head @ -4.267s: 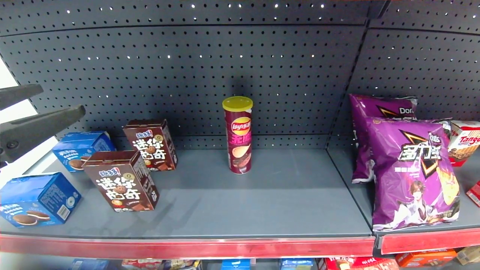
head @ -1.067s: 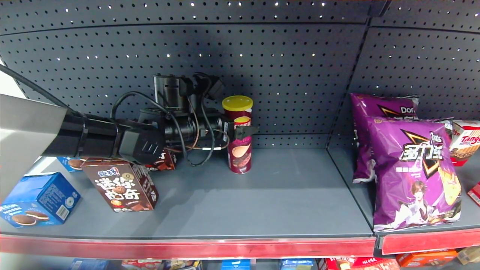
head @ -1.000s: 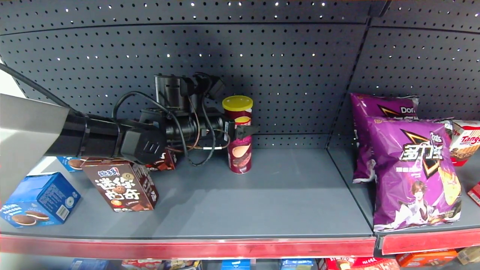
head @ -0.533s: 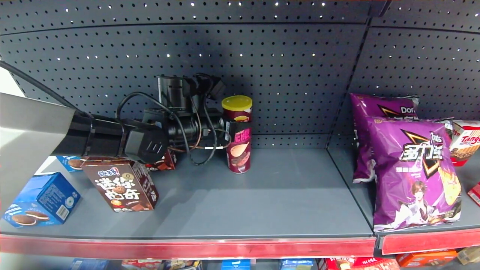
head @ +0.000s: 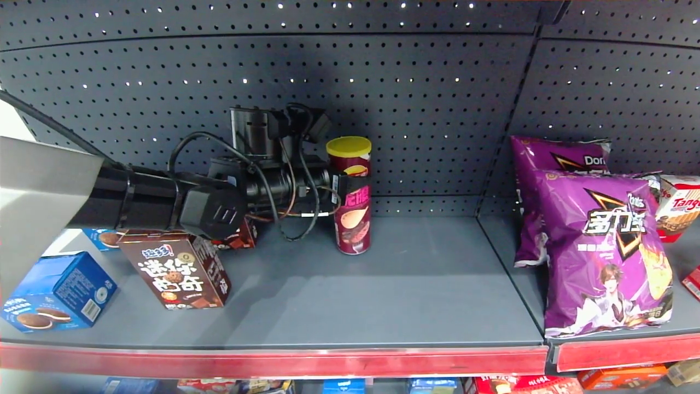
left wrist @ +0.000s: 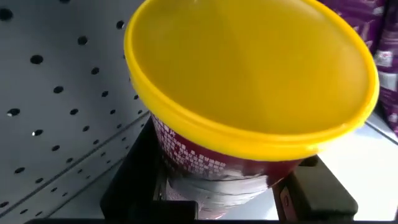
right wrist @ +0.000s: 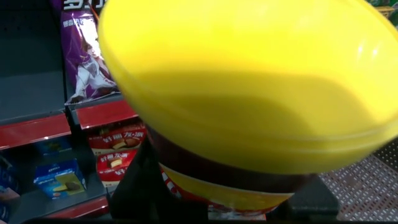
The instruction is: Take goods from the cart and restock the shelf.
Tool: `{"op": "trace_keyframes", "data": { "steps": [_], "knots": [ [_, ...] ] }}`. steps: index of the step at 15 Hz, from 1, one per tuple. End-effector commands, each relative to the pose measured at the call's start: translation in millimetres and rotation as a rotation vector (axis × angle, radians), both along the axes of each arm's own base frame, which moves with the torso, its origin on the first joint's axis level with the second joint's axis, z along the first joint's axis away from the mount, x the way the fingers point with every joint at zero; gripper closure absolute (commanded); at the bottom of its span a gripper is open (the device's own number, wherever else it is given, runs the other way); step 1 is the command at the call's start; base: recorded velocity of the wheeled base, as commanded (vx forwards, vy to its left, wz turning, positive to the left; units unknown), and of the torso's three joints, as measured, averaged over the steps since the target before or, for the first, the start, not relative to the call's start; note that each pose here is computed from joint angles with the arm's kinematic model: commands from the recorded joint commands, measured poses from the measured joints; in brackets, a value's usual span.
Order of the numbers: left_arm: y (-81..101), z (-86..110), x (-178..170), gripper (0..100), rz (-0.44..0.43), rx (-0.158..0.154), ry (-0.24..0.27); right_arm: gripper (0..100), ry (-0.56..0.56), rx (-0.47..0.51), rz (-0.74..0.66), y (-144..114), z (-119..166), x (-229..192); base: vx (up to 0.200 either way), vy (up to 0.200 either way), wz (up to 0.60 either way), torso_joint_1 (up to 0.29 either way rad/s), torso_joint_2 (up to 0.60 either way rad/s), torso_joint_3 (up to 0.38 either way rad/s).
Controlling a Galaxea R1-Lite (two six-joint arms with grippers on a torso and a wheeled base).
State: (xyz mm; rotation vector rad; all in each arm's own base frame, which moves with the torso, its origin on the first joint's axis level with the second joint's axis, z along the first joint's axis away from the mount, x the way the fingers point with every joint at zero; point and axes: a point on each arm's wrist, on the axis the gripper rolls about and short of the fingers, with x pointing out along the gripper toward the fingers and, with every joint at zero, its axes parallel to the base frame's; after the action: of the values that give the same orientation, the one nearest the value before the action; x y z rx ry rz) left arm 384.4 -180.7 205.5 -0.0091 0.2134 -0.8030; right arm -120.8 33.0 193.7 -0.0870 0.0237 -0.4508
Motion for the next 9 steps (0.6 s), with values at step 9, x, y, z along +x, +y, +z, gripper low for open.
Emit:
{"op": "trace_keyframes", "data": {
  "steps": [9],
  "knots": [
    [2.9,36.2,-105.7,100,-0.111,-0.003,-0.019,100,-0.025,-0.005,0.006,1.6,0.7,-3.4,0.000,0.000,0.00,0.000,0.00,0.000]
  ]
}}
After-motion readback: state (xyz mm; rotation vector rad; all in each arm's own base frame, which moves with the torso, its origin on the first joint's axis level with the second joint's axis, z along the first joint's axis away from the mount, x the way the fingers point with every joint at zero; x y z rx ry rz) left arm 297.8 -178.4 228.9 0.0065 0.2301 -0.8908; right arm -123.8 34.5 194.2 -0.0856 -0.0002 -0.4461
